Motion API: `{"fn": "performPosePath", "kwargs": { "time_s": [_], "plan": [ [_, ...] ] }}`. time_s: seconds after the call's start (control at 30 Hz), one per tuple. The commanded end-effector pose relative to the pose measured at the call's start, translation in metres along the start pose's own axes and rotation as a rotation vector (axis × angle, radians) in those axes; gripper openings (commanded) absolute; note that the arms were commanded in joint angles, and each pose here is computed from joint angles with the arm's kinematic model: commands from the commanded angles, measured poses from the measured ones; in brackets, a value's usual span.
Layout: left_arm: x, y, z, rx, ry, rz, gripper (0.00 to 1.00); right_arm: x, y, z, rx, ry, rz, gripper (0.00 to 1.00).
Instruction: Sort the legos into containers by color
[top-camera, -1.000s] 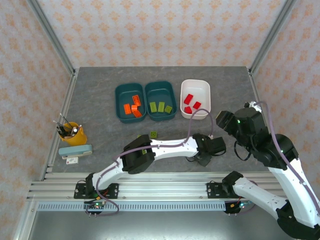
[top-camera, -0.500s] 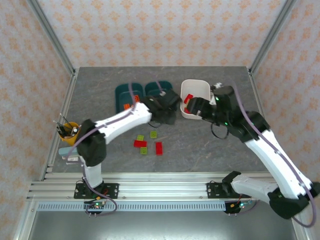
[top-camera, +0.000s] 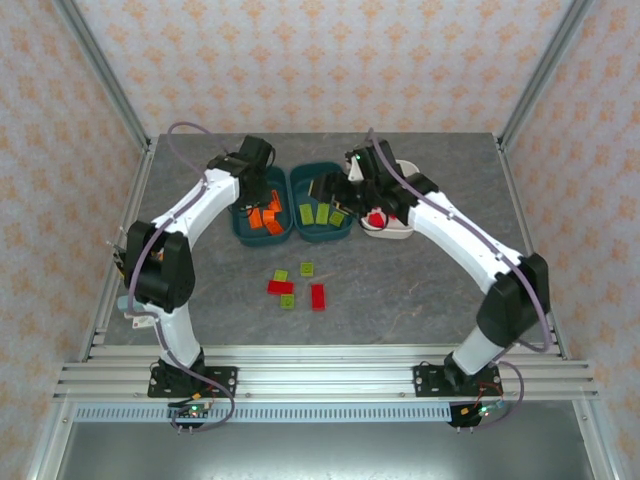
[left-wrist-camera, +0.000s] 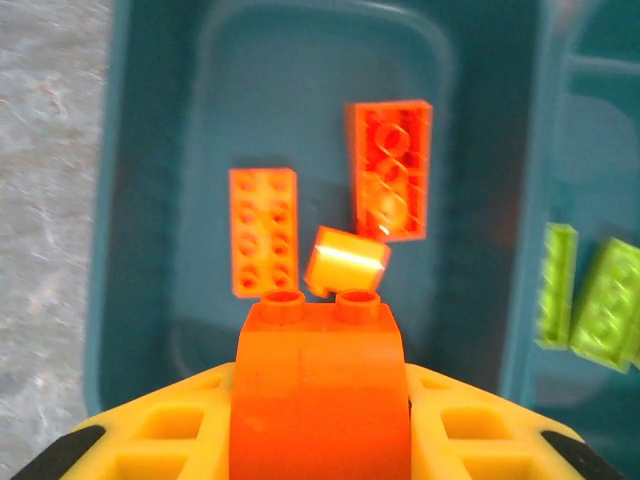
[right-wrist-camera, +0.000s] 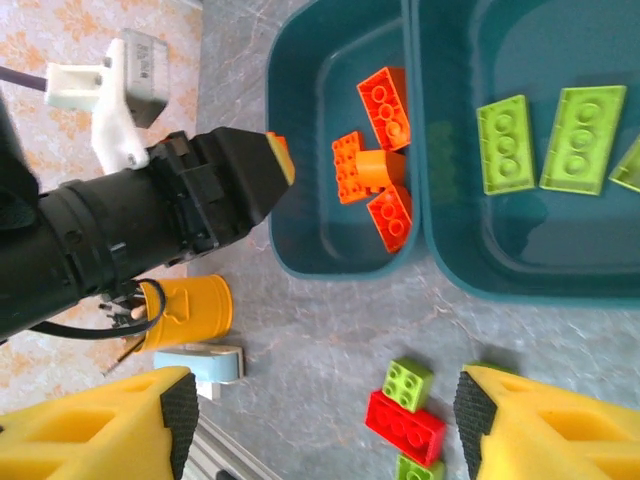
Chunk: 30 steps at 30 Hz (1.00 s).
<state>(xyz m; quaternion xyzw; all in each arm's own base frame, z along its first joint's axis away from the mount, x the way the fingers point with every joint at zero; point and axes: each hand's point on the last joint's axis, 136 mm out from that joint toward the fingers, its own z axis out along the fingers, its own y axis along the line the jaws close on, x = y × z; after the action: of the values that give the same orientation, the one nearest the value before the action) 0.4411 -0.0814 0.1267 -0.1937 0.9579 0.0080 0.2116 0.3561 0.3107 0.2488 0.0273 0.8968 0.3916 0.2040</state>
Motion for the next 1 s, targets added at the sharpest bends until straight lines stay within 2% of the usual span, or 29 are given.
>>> {"fn": "performPosePath", "kwargs": {
  "time_s": [0.0,0.27,0.33,0.47,0.6,0.77,0.9,0.97],
  "plan": [
    [-0.017,0.012,0.019,-0.089,-0.007,-0.008,0.32,-0.019,0.026,0.010,-0.090,-0.014,-0.007,0.69],
    [-0.040,0.015,0.067,-0.153,0.029,-0.030,0.36,-0.016,0.014,0.033,-0.047,0.038,-0.005,0.69],
    [-0.043,0.015,0.070,-0.154,0.032,-0.034,0.40,-0.014,0.011,0.036,-0.042,0.047,-0.001,0.69],
    [-0.044,0.012,0.069,-0.133,0.037,-0.012,0.54,-0.007,0.001,0.039,-0.002,0.066,-0.009,0.69],
    [-0.048,0.009,0.050,-0.094,0.011,-0.024,0.64,0.005,-0.013,0.038,0.084,0.088,-0.065,0.68],
    [-0.052,0.005,0.008,-0.031,-0.040,-0.044,0.69,0.033,-0.033,0.037,0.217,0.136,-0.159,0.67],
    [-0.040,0.003,-0.032,0.031,-0.079,-0.031,0.74,0.061,-0.046,0.035,0.308,0.179,-0.226,0.66],
    [-0.023,0.003,-0.050,0.061,-0.084,-0.050,0.76,0.075,-0.053,0.033,0.348,0.197,-0.249,0.66]
  ]
}}
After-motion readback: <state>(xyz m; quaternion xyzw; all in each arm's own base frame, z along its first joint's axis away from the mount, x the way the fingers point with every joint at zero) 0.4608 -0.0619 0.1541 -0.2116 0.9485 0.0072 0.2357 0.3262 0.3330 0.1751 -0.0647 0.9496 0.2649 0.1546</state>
